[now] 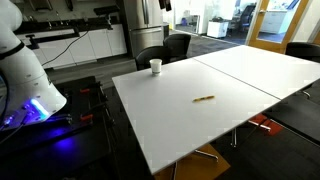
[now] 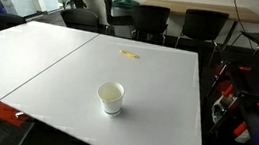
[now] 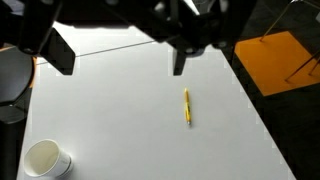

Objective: Put the pen in the mug cup

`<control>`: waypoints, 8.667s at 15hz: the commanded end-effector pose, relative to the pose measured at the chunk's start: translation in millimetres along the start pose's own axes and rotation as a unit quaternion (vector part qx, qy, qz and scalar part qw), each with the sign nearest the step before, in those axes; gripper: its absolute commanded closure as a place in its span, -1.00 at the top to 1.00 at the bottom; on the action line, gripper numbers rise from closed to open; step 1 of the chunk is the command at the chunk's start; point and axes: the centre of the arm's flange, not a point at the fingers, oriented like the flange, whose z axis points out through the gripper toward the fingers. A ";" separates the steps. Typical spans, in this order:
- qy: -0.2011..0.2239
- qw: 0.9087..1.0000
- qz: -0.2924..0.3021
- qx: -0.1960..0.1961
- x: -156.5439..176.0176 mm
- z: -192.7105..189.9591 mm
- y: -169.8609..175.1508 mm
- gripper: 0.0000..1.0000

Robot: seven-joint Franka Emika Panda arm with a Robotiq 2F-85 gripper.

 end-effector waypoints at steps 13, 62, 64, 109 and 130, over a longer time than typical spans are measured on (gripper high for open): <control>-0.073 0.997 0.032 -0.026 23.6 115.8 29.9 1.00; -0.106 0.993 0.044 -0.001 128.0 427.4 110.8 1.00; -0.107 0.993 0.045 -0.001 130.1 432.6 112.8 1.00; -0.126 0.991 0.019 -0.036 129.6 333.1 63.5 -0.94; -0.017 0.996 -0.075 -0.040 120.9 297.6 18.8 -0.94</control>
